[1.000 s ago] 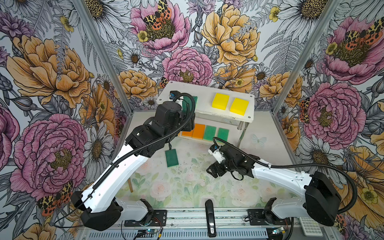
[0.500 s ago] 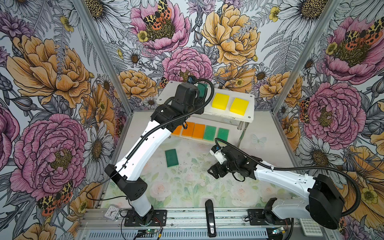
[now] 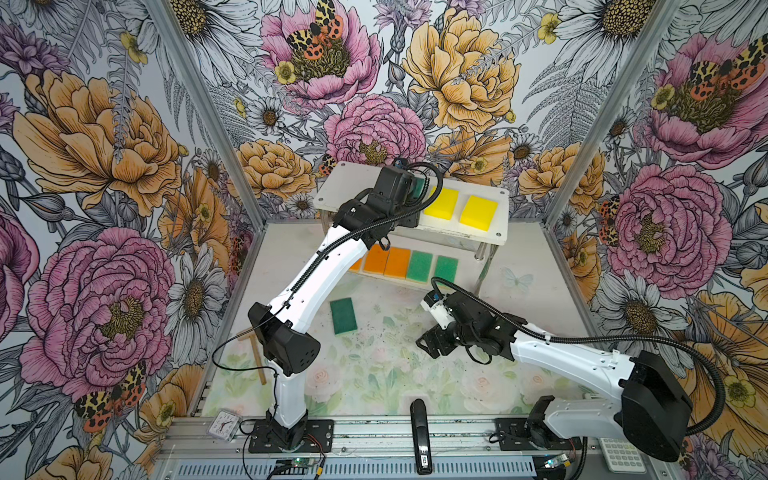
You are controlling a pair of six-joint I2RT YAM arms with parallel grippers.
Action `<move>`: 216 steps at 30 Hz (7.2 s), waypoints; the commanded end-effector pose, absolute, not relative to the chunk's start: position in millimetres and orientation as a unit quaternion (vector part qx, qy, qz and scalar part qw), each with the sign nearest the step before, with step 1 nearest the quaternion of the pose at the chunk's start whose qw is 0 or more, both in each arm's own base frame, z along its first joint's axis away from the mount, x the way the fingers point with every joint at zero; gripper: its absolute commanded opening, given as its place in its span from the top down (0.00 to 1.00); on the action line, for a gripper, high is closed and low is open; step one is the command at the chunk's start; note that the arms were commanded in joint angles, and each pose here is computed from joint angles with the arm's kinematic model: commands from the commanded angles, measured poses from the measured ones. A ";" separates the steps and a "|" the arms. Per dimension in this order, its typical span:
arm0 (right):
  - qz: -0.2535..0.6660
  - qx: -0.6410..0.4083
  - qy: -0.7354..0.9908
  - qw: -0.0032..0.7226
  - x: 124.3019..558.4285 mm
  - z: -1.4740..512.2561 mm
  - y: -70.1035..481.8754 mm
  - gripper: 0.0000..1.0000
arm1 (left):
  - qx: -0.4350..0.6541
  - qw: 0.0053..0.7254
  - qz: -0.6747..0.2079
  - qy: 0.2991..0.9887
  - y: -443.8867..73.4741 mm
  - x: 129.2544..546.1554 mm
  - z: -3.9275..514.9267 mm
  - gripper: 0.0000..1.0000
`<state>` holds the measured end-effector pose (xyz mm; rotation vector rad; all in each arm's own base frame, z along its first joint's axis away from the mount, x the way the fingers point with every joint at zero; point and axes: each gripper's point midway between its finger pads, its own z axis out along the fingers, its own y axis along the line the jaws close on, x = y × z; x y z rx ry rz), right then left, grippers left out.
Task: Place and organize the cleaning sponges onto the shelf
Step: 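Lower the sponge onto the shelf top beside the yellow sponges, open left gripper, then withdraw the left gripper from the shelf toward the second dark green sponge, then lower the open left gripper over the second dark green scouring sponge, then close the left gripper on the second green sponge and lift it, then carry the second green sponge with the left gripper above the shelf top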
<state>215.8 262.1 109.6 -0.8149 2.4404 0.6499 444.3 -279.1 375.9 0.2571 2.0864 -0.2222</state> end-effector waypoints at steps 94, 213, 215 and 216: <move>0.247 -0.297 0.889 0.248 235.1 118.9 285.8 0.15 | -0.159 0.373 -0.077 0.911 -128.0 278.0 125.8 0.01; 0.249 -0.321 0.887 0.219 222.3 98.2 303.2 0.16 | -0.094 0.411 -0.075 0.904 -112.7 275.0 218.3 0.42; 0.250 -0.323 0.886 0.218 221.8 98.5 304.6 0.16 | -0.088 0.421 -0.075 0.900 -111.6 274.8 235.0 0.42; 0.250 -0.323 0.886 0.218 221.9 98.6 305.0 0.16 | -0.085 0.427 -0.077 0.897 -111.3 274.8 242.9 0.42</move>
